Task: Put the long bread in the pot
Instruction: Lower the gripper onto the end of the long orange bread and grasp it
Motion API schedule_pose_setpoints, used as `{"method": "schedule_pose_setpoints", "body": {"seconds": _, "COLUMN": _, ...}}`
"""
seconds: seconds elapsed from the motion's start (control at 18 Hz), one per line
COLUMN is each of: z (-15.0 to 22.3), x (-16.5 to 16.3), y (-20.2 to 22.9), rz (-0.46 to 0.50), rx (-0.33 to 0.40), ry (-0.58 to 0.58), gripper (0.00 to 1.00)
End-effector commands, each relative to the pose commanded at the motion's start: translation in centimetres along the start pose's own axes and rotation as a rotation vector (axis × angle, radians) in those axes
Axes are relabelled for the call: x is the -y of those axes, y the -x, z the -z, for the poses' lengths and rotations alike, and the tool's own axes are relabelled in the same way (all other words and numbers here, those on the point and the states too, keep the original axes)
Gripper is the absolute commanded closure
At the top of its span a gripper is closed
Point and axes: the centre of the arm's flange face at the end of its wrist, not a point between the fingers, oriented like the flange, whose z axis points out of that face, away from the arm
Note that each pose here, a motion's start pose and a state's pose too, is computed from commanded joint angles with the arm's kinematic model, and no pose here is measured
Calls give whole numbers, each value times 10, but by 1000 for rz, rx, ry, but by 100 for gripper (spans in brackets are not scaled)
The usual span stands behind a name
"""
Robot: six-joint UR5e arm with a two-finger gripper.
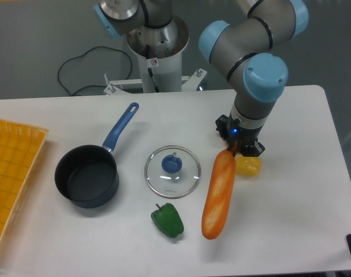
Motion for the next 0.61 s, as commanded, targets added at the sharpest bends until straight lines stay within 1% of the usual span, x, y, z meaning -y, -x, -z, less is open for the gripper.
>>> {"method": "schedule_pose_setpoints", "body": {"seconds": 0.22, "z": -1, "x": 0, "y": -1, "rz": 2, "rx": 12, "ry": -1, "gripper": 100}}
{"method": "schedule_pose_setpoints", "body": {"seconds": 0.61, "z": -5, "x": 0, "y": 0, "rz": -2, "rx": 11, "ry": 1, "gripper": 100}}
